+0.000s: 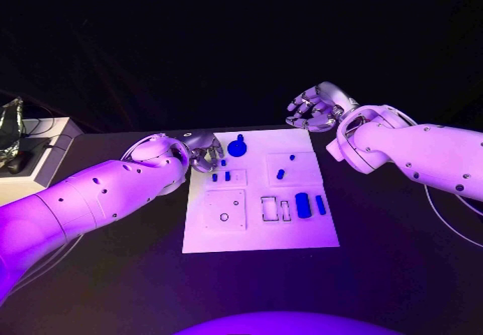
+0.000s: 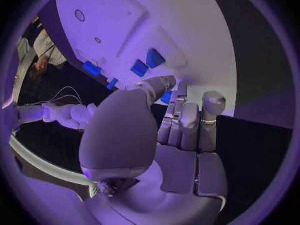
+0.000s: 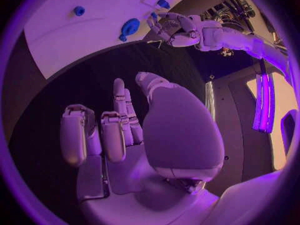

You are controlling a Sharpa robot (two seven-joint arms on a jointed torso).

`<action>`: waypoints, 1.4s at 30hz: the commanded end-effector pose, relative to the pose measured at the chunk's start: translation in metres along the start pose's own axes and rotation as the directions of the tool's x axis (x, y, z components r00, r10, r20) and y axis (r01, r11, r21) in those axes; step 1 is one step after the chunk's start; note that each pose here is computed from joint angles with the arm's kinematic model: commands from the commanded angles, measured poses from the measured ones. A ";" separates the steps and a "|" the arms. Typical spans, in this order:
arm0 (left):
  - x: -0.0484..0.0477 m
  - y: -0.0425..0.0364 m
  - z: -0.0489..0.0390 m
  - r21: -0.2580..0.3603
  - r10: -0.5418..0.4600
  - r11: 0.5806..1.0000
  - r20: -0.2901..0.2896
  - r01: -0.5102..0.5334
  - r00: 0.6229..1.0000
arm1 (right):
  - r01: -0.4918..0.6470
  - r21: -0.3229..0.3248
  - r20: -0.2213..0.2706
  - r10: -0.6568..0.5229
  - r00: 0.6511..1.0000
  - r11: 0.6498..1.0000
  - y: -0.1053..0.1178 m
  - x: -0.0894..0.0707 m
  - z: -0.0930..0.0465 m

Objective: Assemble the parts on the task board

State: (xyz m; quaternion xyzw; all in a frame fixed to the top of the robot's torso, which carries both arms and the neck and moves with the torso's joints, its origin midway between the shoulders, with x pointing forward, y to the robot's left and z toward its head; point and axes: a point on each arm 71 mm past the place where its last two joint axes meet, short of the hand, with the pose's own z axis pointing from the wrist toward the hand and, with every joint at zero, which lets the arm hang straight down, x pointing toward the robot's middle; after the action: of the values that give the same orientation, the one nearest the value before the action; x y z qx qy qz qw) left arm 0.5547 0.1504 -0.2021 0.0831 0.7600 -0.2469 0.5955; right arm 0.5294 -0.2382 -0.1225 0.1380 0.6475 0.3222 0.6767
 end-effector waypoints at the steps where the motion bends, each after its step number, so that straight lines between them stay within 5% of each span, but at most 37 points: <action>1: -0.0063 0.0048 -0.0008 -0.017 0.001 1.000 0.026 0.000 1.000 | 0.014 -0.010 -0.027 -0.014 1.000 1.000 0.000 0.002 0.000; 11: -0.0356 0.0270 -0.0111 -0.024 -0.126 0.991 0.171 0.131 0.977 | 0.107 -0.038 -0.126 -0.110 0.986 0.994 -0.006 0.006 -0.003; 17: -0.0458 0.0479 -0.0316 0.054 -0.385 0.922 0.239 0.383 0.892 | 0.241 -0.099 -0.150 -0.254 0.956 0.965 -0.014 0.011 -0.009; 19: -0.0445 0.0577 -0.0415 0.087 -0.539 0.840 0.234 0.535 0.809 | 0.295 -0.119 -0.162 -0.311 0.937 0.948 -0.018 0.015 -0.011; 23: -0.0375 0.0711 -0.0609 0.162 -0.794 0.606 0.176 0.779 0.581 | 0.388 -0.140 -0.189 -0.410 0.893 0.911 -0.026 0.022 -0.017; 28: -0.0332 0.0788 -0.0847 0.254 -0.935 0.354 0.111 0.900 0.336 | 0.489 -0.160 -0.206 -0.513 0.833 0.858 -0.034 0.032 -0.024; 34: -0.0319 0.0792 -0.0991 0.291 -0.968 0.253 0.080 0.923 0.240 | 0.540 -0.172 -0.200 -0.566 0.800 0.824 -0.034 0.039 -0.025; 42: -0.0305 0.0786 -0.1086 0.303 -0.975 0.224 0.076 0.926 0.211 | 0.558 -0.183 -0.219 -0.587 0.779 0.809 -0.033 0.053 -0.025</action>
State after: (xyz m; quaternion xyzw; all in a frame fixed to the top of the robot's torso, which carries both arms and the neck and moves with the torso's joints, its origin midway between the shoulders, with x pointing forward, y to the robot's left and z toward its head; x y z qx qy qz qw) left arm 0.5037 0.2772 -0.1804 -0.3700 0.5642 -0.6118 0.4128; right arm 0.5112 -0.2373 -0.1833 -0.1252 0.7204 0.1735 0.6597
